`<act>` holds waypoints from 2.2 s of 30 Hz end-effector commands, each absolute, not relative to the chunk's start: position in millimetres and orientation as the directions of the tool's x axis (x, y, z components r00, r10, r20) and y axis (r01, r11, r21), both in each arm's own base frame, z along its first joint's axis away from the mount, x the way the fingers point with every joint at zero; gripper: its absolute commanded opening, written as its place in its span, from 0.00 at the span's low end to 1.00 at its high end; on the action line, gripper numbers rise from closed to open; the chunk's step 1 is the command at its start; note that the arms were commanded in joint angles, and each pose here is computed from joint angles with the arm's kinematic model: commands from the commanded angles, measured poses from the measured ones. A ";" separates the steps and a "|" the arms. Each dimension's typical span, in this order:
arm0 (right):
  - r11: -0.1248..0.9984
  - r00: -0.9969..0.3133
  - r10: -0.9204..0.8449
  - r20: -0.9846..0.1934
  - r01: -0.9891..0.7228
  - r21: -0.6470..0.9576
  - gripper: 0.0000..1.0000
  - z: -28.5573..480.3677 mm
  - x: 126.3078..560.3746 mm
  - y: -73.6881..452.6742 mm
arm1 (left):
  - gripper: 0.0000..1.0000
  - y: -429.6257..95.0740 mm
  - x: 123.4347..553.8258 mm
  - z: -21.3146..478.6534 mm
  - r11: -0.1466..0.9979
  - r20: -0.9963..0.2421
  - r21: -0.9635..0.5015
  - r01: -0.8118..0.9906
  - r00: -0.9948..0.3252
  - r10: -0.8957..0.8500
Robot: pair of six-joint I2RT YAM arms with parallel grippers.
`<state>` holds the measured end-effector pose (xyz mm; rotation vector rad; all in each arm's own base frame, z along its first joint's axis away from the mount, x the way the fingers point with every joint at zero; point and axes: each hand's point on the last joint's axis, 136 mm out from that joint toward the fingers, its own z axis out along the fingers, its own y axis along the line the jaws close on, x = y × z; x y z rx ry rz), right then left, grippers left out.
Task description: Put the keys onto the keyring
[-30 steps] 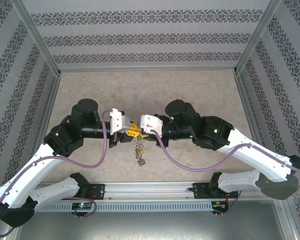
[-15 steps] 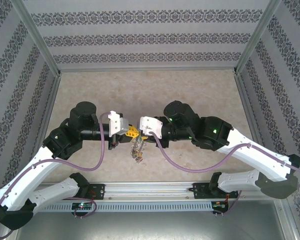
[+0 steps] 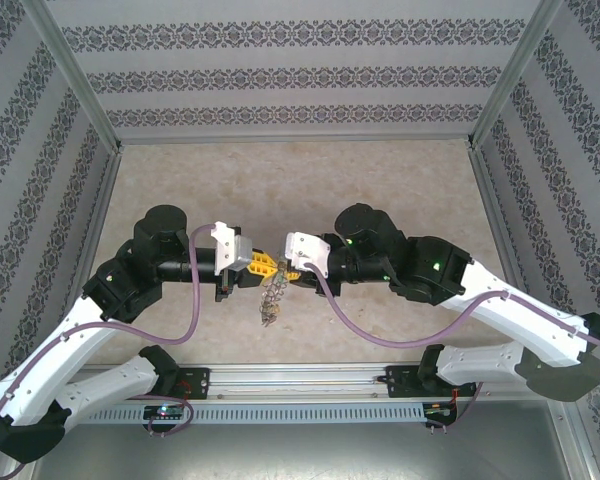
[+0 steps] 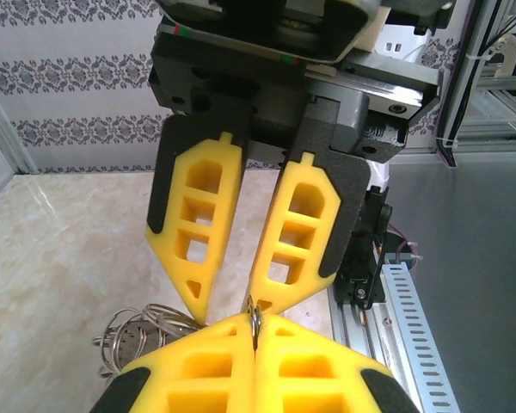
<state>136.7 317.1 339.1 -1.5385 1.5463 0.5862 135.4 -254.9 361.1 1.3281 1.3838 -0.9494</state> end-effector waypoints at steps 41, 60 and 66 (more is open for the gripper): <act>0.091 0.066 -0.369 -0.927 -0.990 -0.107 0.31 380.0 119.3 317.4 | 0.00 -253.2 127.4 379.9 0.089 -0.976 0.137 0.987 0.120 0.179; 0.060 -0.035 -0.434 -0.900 -0.998 0.010 0.13 349.8 118.9 321.9 | 0.00 -249.9 125.1 383.7 0.101 -0.977 0.157 0.982 0.139 0.164; 0.069 -0.041 -0.431 -0.901 -0.998 0.013 0.10 348.0 119.3 319.7 | 0.00 -250.6 125.4 384.0 0.099 -0.977 0.155 0.983 0.138 0.162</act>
